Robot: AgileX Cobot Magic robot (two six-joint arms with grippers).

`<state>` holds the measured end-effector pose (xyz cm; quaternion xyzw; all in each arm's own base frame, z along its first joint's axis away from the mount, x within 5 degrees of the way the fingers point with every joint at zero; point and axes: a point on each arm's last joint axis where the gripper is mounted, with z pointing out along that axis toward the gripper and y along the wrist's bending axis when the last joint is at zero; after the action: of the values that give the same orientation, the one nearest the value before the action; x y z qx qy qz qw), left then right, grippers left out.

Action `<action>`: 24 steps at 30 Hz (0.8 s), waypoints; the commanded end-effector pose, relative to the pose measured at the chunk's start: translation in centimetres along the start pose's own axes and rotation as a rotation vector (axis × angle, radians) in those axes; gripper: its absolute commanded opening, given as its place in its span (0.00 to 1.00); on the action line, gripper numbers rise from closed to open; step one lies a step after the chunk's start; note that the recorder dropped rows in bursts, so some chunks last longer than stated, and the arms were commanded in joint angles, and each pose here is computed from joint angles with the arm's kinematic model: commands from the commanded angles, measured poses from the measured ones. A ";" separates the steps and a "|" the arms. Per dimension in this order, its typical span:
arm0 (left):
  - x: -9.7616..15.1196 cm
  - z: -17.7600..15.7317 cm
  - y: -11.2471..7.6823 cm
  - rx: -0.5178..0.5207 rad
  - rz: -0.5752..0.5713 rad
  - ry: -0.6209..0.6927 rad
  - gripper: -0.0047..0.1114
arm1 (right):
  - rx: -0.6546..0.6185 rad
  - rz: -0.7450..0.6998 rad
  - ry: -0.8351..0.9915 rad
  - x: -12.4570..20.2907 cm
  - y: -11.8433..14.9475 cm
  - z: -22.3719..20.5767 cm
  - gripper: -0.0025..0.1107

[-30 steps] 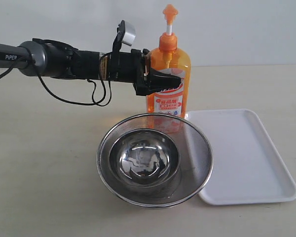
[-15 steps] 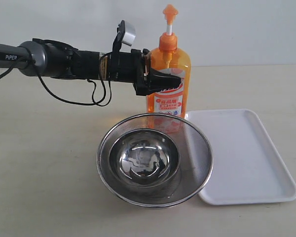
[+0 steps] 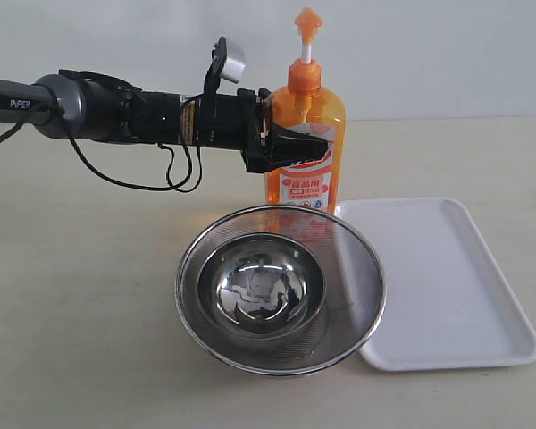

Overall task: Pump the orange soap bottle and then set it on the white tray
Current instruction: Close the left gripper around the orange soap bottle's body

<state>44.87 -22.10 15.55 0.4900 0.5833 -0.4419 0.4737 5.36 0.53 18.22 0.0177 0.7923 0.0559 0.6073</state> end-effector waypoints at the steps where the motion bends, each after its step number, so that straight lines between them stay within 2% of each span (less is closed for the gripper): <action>1: -0.6 0.3 -0.2 0.017 -0.017 -0.039 0.10 | 0.004 -0.004 -0.015 -0.1 0.0 0.0 0.02; 11: -0.7 0.3 -0.5 0.045 -0.017 -0.054 0.10 | 0.004 -0.004 -0.015 -0.1 0.0 0.0 0.02; 24: -0.7 0.3 -0.4 0.034 -0.020 -0.056 0.10 | 0.004 -0.004 -0.015 -0.1 0.0 0.0 0.02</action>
<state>44.74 -22.13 15.59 0.4911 0.5781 -0.4490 0.4723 5.36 0.53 18.22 0.0177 0.7923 0.0559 0.6073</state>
